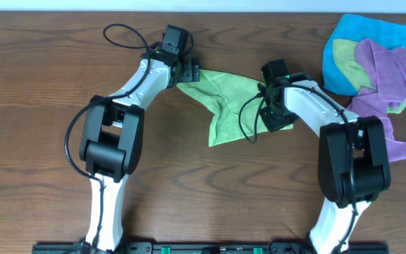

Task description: Fold the cloth

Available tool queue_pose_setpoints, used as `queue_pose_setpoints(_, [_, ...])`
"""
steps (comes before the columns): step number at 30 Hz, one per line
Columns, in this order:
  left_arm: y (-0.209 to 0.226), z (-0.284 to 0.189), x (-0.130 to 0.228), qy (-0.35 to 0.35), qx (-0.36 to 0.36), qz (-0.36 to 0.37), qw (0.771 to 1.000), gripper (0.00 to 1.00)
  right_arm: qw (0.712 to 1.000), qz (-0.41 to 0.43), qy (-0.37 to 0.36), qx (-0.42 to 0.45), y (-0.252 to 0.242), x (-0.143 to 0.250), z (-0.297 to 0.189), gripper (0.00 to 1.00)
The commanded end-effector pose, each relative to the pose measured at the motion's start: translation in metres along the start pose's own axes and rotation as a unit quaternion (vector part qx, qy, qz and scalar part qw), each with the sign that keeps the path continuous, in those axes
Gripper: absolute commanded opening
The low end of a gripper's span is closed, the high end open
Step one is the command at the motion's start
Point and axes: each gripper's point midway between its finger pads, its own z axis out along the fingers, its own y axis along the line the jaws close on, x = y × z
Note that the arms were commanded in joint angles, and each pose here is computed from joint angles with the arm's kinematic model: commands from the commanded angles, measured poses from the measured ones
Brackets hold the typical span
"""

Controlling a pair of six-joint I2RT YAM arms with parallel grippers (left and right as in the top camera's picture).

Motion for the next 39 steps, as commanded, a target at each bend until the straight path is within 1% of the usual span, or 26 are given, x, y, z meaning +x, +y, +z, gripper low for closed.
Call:
queue_pose_setpoints(1, [-0.016,-0.046,-0.018,-0.025,0.032,0.015,0.999,0.95,0.999,0.024,-0.035,-0.011,0.003,-0.007,-0.024,0.22])
queue_pose_setpoints(2, [-0.019,-0.061,-0.019,-0.025,0.04,0.015,0.999,0.95,0.998,0.026,-0.046,-0.017,0.004,-0.009,-0.031,0.29])
queue_pose_setpoints(4, [-0.026,-0.086,-0.017,-0.018,0.06,0.013,0.998,0.95,0.996,0.027,-0.068,-0.044,0.01,-0.012,-0.048,0.35])
queue_pose_setpoints(5, [-0.029,-0.096,-0.015,-0.013,0.069,0.012,0.997,0.95,0.995,0.027,-0.078,-0.061,0.015,-0.013,-0.056,0.41])
queue_pose_setpoints(6, [-0.032,-0.109,-0.01,-0.003,0.081,0.01,0.997,0.95,0.991,0.026,-0.093,-0.092,0.024,-0.015,-0.066,0.47])
queue_pose_setpoints(8, [-0.04,-0.127,0.003,0.025,0.106,0.001,0.994,0.95,0.979,0.02,-0.114,-0.165,0.047,-0.019,-0.083,0.65])
queue_pose_setpoints(9, [-0.047,-0.135,0.014,0.05,0.128,-0.005,0.991,0.95,0.969,0.017,-0.12,-0.214,0.063,-0.021,-0.091,0.7])
queue_pose_setpoints(10, [-0.054,-0.14,0.026,0.077,0.148,-0.006,0.986,0.95,0.955,0.03,-0.121,-0.268,0.079,-0.023,-0.099,0.71])
queue_pose_setpoints(11, [-0.055,-0.143,0.036,0.098,0.149,-0.008,0.984,0.95,0.945,0.043,-0.118,-0.301,0.088,-0.025,-0.102,0.7])
queue_pose_setpoints(12, [-0.052,-0.143,0.045,0.114,0.139,-0.008,0.984,0.95,0.933,0.06,-0.117,-0.335,0.098,-0.029,-0.106,0.68])
queue_pose_setpoints(14, [-0.031,-0.141,0.054,0.126,0.081,-0.005,0.989,0.95,0.913,0.115,-0.118,-0.372,0.105,-0.045,-0.108,0.64])
queue_pose_setpoints(16, [-0.014,-0.142,0.051,0.12,0.048,-0.014,0.992,0.95,0.894,0.161,-0.127,-0.398,0.108,-0.063,-0.112,0.63])
queue_pose_setpoints(18, [0.003,-0.15,0.039,0.099,0.033,-0.027,0.994,0.95,0.877,0.212,-0.137,-0.408,0.106,-0.08,-0.111,0.63])
queue_pose_setpoints(20, [0.025,-0.162,0.025,0.072,0.013,-0.044,0.996,0.95,0.864,0.253,-0.131,-0.415,0.105,-0.086,-0.107,0.64])
queue_pose_setpoints(22, [0.057,-0.181,0.013,0.044,-0.027,-0.072,0.996,0.95,0.851,0.298,-0.11,-0.418,0.108,-0.081,-0.093,0.65])
queue_pose_setpoints(24, [0.086,-0.202,0.011,0.032,-0.06,-0.093,0.993,0.95,0.837,0.34,-0.08,-0.421,0.112,-0.07,-0.078,0.65])
queue_pose_setpoints(27, [0.111,-0.224,0.02,0.036,-0.096,-0.107,0.989,0.95,0.807,0.394,-0.023,-0.438,0.126,-0.046,-0.056,0.66])
queue_pose_setpoints(29, [0.126,-0.239,0.03,0.041,-0.136,-0.106,0.984,0.95,0.777,0.42,0.007,-0.468,0.142,-0.034,-0.047,0.65])
queue_pose_setpoints(31, [0.132,-0.246,0.033,0.041,-0.156,-0.104,0.981,0.95,0.759,0.433,0.006,-0.486,0.147,-0.035,-0.047,0.68])
queue_pose_setpoints(33, [0.132,-0.247,0.031,0.037,-0.157,-0.104,0.981,0.95,0.744,0.451,-0.005,-0.492,0.145,-0.04,-0.046,0.71])
queue_pose_setpoints(34, [0.132,-0.247,0.03,0.035,-0.156,-0.105,0.982,0.95,0.742,0.464,-0.009,-0.483,0.142,-0.041,-0.042,0.71])
queue_pose_setpoints(37, [0.132,-0.246,0.028,0.031,-0.154,-0.107,0.982,0.95,0.75,0.492,-0.038,-0.44,0.129,-0.041,-0.024,0.72])
queue_pose_setpoints(39, [0.132,-0.246,0.029,0.033,-0.155,-0.106,0.982,0.95,0.75,0.492,-0.066,-0.437,0.123,-0.048,-0.023,0.72])
